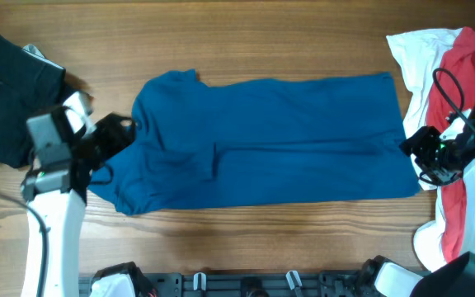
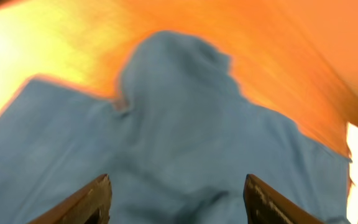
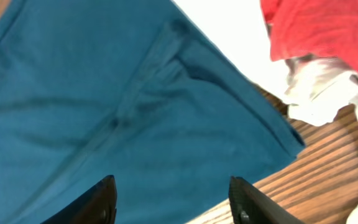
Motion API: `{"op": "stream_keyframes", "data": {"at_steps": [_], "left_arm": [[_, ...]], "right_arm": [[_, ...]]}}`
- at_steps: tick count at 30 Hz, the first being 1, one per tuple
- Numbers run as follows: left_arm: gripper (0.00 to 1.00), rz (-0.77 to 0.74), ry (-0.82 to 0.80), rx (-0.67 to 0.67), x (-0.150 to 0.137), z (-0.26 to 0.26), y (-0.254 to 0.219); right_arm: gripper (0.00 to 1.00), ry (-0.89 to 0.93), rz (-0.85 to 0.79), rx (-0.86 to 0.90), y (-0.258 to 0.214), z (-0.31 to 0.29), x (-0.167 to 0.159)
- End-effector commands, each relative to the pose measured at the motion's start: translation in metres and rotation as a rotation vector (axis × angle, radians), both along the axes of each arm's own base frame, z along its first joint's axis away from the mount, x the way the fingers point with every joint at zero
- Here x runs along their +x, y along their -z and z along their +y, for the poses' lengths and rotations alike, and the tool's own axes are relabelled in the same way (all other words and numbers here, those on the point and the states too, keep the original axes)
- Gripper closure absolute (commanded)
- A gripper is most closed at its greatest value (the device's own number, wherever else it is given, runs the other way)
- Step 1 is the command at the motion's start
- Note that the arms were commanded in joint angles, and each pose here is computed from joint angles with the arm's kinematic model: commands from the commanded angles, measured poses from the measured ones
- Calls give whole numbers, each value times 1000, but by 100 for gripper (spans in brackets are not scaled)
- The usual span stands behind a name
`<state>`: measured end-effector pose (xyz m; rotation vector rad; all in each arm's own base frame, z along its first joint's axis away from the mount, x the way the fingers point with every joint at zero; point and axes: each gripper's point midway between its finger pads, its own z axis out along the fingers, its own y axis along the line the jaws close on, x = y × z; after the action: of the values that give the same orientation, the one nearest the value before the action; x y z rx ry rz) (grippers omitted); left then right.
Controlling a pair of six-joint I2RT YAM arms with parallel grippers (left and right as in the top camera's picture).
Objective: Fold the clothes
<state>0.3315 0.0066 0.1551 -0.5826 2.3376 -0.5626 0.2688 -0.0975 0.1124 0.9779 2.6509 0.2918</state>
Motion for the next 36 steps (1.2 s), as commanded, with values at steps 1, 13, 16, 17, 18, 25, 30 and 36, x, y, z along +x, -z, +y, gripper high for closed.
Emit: {"op": "stream_keyframes", "data": {"at_steps": [1, 13, 16, 17, 18, 25, 30, 36], "left_arm": [[33, -32, 122, 17, 40, -28, -10], [35, 292, 213, -35, 199, -71, 52], [38, 353, 193, -53, 212, -73, 76], [39, 366, 179, -51, 214, -72, 85], [39, 387, 168, -29, 214, -72, 98], [39, 473, 192, 56, 201, -93, 136], [46, 516, 170, 125, 193, -87, 144], [79, 532, 142, 181, 191, -76, 146]], "right_arm": [[41, -77, -37, 18, -10, 9, 2], [41, -77, -30, 21, -9, 10, 0], [41, -77, -27, 23, -9, 10, 0], [41, -77, -26, 24, -9, 10, 0], [41, -77, -27, 24, -9, 10, 0], [41, -76, -25, 24, -9, 10, -1], [41, -77, -25, 24, -9, 10, -1], [41, -76, -21, 23, -9, 10, -1]]}}
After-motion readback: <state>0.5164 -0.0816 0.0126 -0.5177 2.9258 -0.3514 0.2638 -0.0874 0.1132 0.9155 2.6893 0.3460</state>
